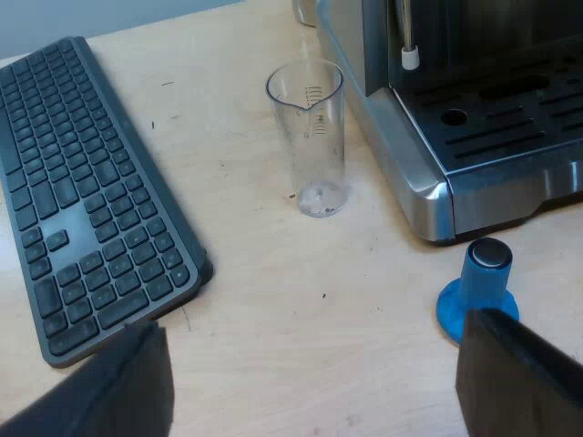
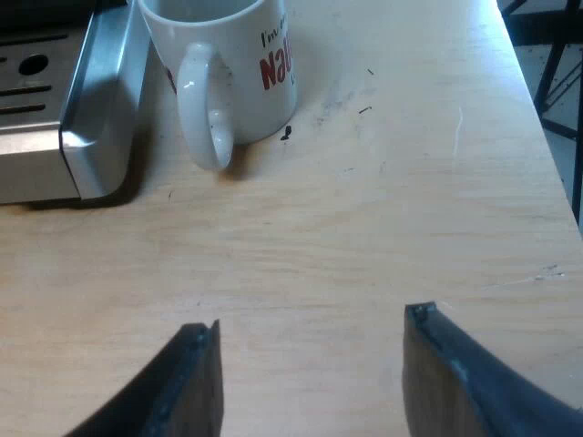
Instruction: Grind coffee beans and then tamp
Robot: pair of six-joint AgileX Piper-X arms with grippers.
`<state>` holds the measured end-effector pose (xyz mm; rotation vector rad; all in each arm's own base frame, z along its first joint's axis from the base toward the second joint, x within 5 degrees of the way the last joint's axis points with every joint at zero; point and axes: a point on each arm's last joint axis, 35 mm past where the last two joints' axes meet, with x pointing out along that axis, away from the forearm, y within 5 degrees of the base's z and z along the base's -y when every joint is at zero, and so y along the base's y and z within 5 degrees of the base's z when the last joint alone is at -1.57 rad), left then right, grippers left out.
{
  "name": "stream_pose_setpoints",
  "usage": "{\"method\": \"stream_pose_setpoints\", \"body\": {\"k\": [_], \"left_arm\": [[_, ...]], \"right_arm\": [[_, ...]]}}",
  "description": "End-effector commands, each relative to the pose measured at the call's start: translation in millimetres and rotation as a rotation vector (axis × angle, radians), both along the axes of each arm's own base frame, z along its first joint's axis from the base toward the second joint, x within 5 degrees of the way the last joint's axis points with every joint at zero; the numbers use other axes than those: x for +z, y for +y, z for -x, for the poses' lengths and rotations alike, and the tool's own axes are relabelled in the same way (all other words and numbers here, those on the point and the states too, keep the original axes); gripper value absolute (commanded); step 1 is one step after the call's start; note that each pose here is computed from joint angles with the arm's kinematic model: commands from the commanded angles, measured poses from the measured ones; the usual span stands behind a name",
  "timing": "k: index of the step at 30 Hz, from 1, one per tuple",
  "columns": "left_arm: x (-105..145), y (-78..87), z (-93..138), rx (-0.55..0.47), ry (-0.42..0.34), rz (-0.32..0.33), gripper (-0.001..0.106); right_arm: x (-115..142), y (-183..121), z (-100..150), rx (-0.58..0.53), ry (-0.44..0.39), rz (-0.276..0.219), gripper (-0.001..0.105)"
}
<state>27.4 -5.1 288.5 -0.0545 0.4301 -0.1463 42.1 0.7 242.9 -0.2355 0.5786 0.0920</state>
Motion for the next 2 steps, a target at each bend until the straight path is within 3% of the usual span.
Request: {"method": "stream_pose_setpoints", "body": {"k": [1,2], "left_arm": [[1.5,0.4,-2.0,0.013,-0.006,-0.008,0.066],[1.5,0.4,-2.0,0.013,-0.006,-0.008,0.066]], "right_arm": [[2.4,0.4,-0.8,0.008,-0.009,-0.007,0.047],[2.4,0.4,-0.8,0.008,-0.009,-0.007,0.047]]}}
